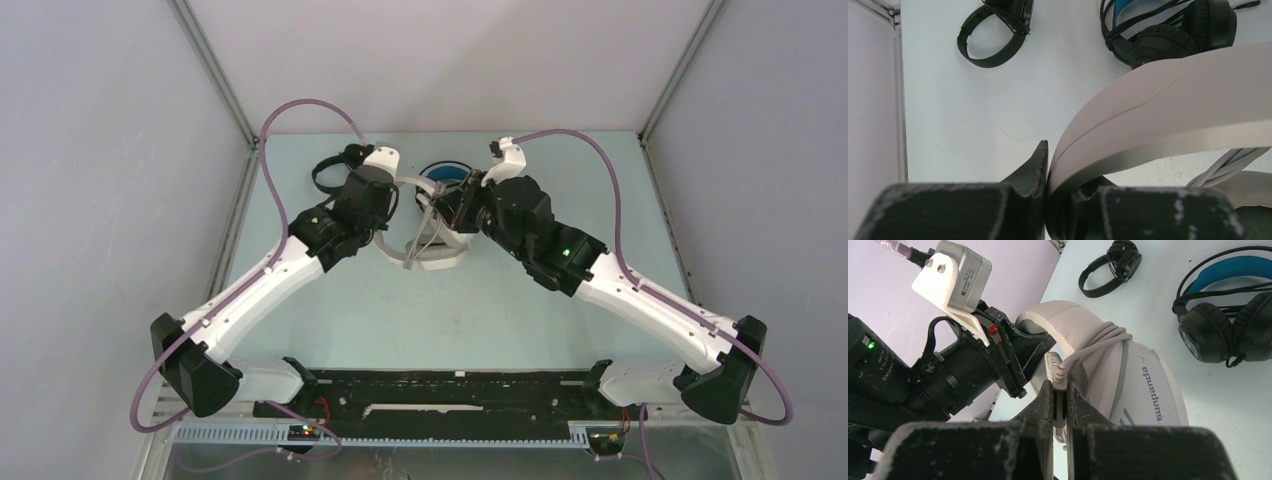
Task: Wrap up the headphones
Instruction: Wrap the headphones cable around the headphones.
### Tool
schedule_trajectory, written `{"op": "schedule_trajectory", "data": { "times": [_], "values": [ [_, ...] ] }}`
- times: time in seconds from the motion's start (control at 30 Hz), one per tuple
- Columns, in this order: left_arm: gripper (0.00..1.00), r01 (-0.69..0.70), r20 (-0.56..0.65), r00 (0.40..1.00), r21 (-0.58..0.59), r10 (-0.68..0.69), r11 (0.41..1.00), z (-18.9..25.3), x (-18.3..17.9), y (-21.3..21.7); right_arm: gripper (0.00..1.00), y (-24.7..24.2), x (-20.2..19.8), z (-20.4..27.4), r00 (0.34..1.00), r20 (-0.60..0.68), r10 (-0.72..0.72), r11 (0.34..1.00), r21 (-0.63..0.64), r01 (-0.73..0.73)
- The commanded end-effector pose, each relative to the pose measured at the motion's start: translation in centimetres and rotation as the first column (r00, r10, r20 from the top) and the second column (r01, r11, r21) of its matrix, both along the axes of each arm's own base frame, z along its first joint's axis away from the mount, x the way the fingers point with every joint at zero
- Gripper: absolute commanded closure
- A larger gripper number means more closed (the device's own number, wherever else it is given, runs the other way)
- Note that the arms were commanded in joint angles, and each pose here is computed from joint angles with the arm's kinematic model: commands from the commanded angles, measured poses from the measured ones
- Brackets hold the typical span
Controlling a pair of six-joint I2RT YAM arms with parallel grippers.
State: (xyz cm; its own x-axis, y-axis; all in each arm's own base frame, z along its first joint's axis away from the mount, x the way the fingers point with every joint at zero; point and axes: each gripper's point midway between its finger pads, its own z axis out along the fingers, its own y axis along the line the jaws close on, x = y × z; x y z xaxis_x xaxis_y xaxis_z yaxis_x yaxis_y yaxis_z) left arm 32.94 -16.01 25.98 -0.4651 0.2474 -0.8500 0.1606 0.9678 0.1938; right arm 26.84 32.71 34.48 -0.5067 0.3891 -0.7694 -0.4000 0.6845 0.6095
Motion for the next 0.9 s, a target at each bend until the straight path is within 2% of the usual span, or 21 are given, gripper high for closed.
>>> {"op": "schedule_trajectory", "data": {
  "times": [0.0, 0.23, 0.4, 0.63, 0.87],
  "values": [
    [1.00, -0.154, 0.087, 0.982, -0.148, 0.168, 0.977, 3.7, 1.9, 1.6, 0.93, 1.3, -1.4, 2.3, 0.998, 0.012, 0.068, 0.994, 0.081, -0.069],
    [1.00, -0.216, 0.083, 0.971, -0.079, 0.223, 0.973, 2.4, 2.8, 2.6, 0.95, 2.7, -1.9, 0.9, 0.971, -0.140, 0.192, 0.964, 0.215, -0.160],
    [1.00, -0.253, 0.080, 0.964, -0.041, 0.255, 0.967, 1.2, 3.5, 3.1, 0.96, 2.9, -2.0, 0.2, 0.948, -0.203, 0.243, 0.950, 0.246, -0.191],
    [1.00, -0.287, 0.075, 0.953, -0.081, 0.293, 0.955, 1.4, 3.9, 3.4, 0.89, 3.4, -2.2, -2.0, 0.925, -0.275, 0.262, 0.954, 0.216, -0.206],
    [1.00, -0.267, 0.122, 0.951, -0.142, 0.285, 0.953, 2.7, 4.4, 2.9, 0.88, 3.9, -1.8, -2.0, 0.918, -0.278, 0.283, 0.945, 0.242, -0.218]
  ]
}}
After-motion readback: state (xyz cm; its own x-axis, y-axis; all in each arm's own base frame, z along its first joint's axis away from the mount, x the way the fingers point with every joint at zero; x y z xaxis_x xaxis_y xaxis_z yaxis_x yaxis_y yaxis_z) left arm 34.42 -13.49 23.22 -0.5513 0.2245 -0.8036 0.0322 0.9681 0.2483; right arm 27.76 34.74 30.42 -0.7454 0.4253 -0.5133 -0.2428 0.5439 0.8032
